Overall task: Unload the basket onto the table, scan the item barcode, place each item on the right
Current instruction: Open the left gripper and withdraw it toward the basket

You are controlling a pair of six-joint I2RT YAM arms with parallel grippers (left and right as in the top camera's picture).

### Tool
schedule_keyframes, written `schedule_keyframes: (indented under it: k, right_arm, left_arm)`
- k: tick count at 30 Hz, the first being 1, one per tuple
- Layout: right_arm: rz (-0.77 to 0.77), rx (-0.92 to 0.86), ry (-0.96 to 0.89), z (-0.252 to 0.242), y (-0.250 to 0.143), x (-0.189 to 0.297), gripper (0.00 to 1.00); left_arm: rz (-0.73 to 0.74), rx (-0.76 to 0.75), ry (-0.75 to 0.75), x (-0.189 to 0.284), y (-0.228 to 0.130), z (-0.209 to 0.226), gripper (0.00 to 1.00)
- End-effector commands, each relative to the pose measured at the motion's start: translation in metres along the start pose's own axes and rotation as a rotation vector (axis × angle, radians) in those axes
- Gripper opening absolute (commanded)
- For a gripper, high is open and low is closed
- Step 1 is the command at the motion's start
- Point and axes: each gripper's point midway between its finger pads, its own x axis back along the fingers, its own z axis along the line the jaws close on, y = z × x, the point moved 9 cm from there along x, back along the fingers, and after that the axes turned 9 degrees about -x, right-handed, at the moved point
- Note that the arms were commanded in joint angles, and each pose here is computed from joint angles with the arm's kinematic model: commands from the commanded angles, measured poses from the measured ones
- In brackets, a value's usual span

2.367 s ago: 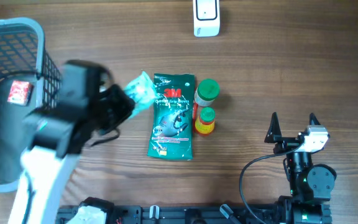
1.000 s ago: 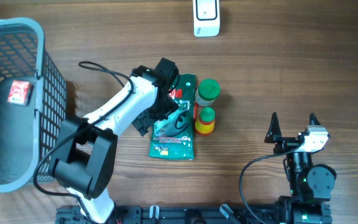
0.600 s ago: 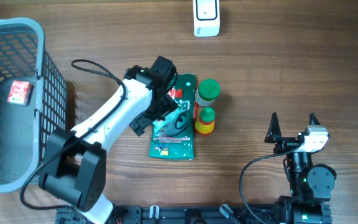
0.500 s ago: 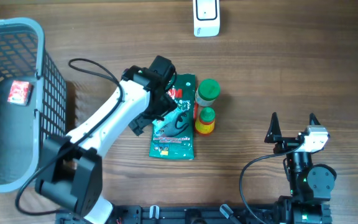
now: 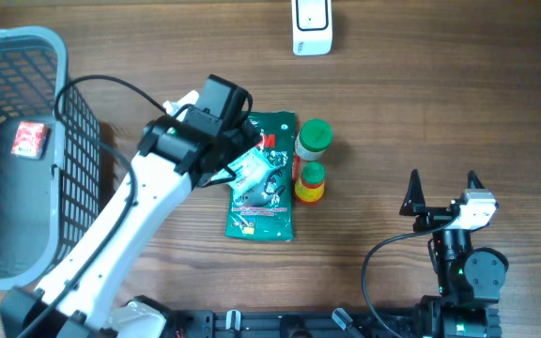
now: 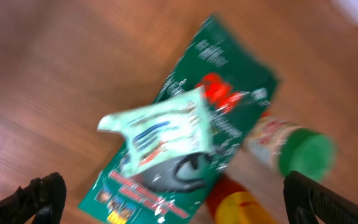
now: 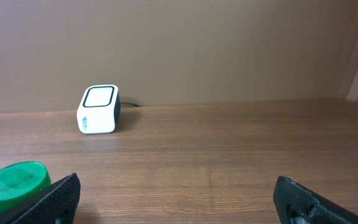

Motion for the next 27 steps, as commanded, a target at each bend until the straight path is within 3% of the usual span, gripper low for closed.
schedule_keyframes:
  k: [1, 15, 25, 27]
  right_arm:
    - [-0.006, 0.009, -0.003, 0.000, 0.000, 0.000, 1.00]
    - [-0.006, 0.009, -0.003, 0.000, 0.000, 0.000, 1.00]
    - [-0.006, 0.009, -0.003, 0.000, 0.000, 0.000, 1.00]
    - [-0.006, 0.009, -0.003, 0.000, 0.000, 0.000, 1.00]
  left_arm:
    - [-0.145, -0.113, -0.047, 0.027, 0.012, 0.003, 1.00]
    - [-0.422, -0.005, -0.120, 0.088, 0.046, 0.037, 1.00]
    - [-0.633, -0.232, -0.187, 0.148, 0.068, 0.032, 1.00]
    - [-0.686, -0.211, -0.158, 0.160, 0.074, 0.035, 1.00]
